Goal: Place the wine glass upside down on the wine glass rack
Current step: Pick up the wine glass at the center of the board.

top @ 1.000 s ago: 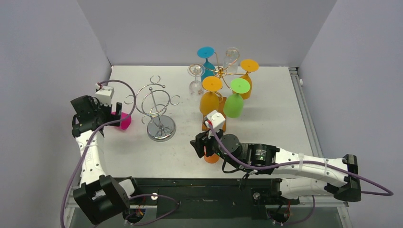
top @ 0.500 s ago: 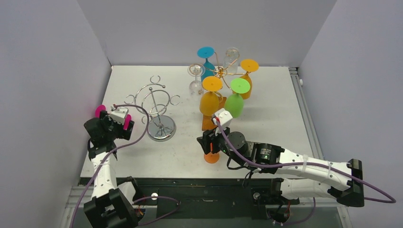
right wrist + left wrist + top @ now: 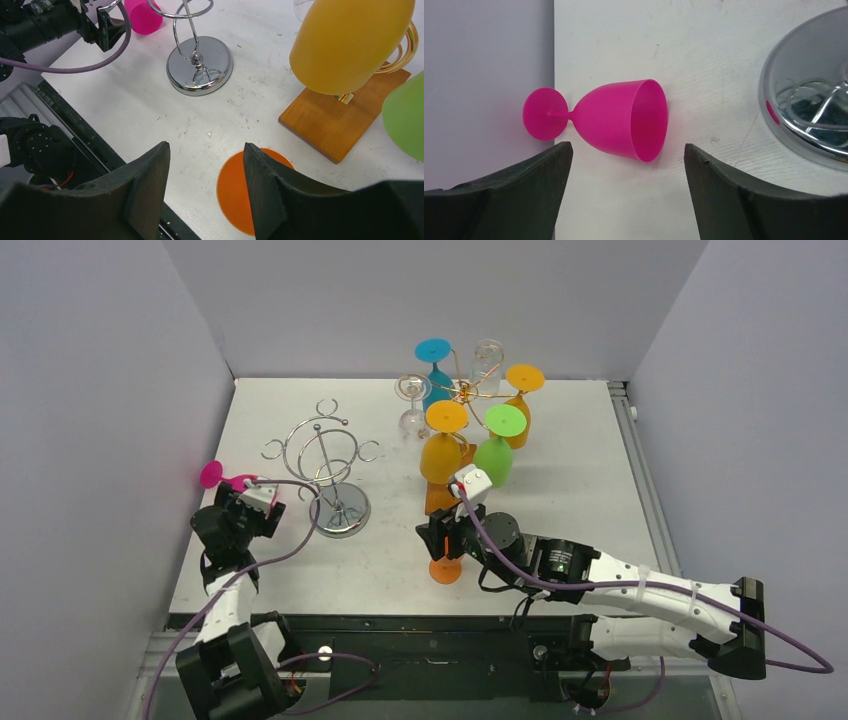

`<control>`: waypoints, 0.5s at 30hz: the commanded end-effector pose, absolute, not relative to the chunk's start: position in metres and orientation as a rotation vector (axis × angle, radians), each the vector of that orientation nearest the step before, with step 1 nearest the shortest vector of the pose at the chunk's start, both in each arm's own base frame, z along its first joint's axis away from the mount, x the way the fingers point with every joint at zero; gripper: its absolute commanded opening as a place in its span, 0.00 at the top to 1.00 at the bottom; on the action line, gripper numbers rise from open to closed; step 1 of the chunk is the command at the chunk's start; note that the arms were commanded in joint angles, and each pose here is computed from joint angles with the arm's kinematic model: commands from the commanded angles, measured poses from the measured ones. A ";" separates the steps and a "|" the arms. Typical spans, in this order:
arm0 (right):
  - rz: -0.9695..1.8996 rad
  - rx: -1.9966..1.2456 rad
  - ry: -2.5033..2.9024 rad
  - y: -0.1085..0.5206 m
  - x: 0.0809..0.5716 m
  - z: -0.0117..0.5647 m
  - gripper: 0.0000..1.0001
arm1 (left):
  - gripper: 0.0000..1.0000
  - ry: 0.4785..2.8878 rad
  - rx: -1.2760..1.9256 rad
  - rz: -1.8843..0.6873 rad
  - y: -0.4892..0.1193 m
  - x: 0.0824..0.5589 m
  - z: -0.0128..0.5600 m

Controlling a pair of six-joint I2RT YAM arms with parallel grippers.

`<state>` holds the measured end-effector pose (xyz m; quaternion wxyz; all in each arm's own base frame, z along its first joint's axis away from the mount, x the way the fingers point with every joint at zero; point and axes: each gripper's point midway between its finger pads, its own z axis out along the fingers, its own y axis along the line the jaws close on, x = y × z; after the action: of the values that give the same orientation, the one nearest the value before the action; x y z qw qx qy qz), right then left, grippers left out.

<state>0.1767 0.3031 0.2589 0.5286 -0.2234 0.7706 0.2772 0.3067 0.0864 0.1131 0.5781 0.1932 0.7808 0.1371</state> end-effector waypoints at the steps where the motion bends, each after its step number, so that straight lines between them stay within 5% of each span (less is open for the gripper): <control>1: 0.695 -0.516 1.812 0.311 0.181 0.268 0.49 | 0.22 1.683 0.562 0.403 0.089 0.323 0.137; 15: 0.704 -0.521 1.830 0.322 0.185 0.264 0.49 | 0.21 1.657 0.726 0.465 0.085 0.344 0.128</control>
<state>0.1816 0.3113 0.2417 0.5126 -0.2334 0.7821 0.2668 0.3249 0.0901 0.0957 0.5642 0.2841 0.7538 0.1806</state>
